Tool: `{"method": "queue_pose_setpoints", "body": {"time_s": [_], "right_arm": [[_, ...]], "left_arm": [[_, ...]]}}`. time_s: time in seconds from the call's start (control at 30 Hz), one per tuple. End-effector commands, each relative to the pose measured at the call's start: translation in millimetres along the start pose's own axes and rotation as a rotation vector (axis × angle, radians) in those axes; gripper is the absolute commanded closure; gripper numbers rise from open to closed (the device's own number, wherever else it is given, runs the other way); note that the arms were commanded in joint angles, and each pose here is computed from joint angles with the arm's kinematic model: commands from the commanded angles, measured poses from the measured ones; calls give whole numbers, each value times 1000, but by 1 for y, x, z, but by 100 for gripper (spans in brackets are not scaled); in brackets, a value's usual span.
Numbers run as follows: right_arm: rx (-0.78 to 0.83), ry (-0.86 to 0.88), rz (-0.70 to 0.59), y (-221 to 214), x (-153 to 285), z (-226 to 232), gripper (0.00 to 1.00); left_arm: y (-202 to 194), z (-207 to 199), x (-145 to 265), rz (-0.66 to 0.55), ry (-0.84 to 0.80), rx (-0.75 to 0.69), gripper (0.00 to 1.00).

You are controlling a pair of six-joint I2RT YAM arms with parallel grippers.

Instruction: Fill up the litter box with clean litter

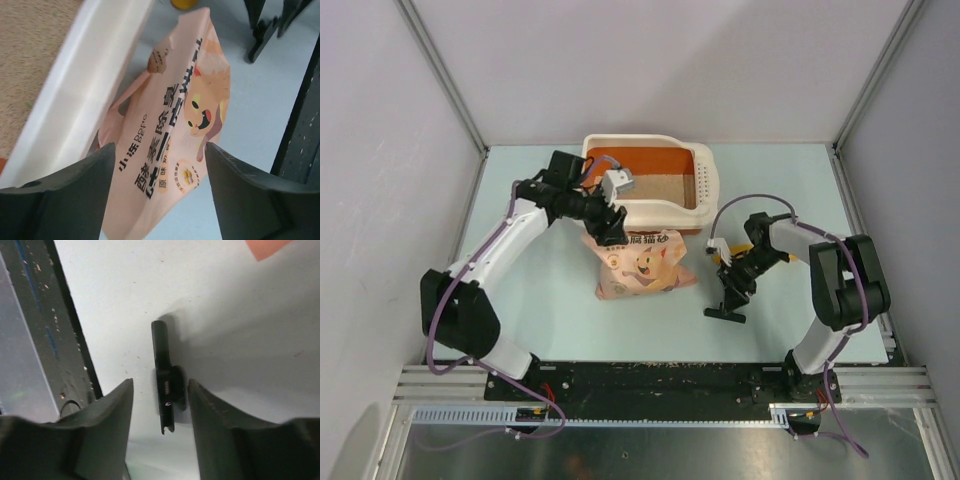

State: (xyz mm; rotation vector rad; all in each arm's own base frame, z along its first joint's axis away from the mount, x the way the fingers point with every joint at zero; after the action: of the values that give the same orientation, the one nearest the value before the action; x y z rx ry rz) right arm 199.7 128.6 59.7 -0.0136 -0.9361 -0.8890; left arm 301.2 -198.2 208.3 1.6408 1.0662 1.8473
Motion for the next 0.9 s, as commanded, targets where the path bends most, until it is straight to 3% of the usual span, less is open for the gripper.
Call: {"method": "queue_pose_setpoints", "body": {"time_s": [0.0, 0.2, 0.3, 0.47, 0.53, 0.63, 0.77, 0.87], "right_arm": [[20, -54, -65, 14, 14, -1, 36], [16, -138, -230, 53, 61, 12, 15], [-88, -241, -410, 95, 90, 13, 4], [-277, -379, -742, 154, 143, 5, 0], [-393, -353, -835, 171, 155, 3, 0], [-414, -189, -864, 185, 159, 9, 0], [-338, -100, -865, 194, 158, 16, 0], [-264, -53, -864, 200, 158, 21, 0]], "left_arm": [[38, 8, 49, -113, 129, 67, 21], [-3, 21, 91, -229, 206, 594, 17], [-40, 27, 91, -247, 239, 785, 17], [-64, 31, 69, -300, 103, 1048, 23], [-65, 36, 63, -333, 75, 1077, 24], [-65, 38, 55, -360, 0, 1163, 24], [-61, 44, 43, -377, -77, 1231, 26], [-45, 47, 34, -378, -113, 1180, 32]]}}
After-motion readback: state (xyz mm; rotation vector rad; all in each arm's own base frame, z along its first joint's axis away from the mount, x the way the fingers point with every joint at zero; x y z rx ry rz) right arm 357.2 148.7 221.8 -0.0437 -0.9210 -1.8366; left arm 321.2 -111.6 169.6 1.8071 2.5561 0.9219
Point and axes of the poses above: each gripper's point midway between its finger pads, its own x axis back along the fingers, its own z axis along the line the jaws close on, y = z × x, the point moved 3 cm from there along x, back along the fingers, and after that the axes turned 11 degrees about -x, right-handed, at the moved point
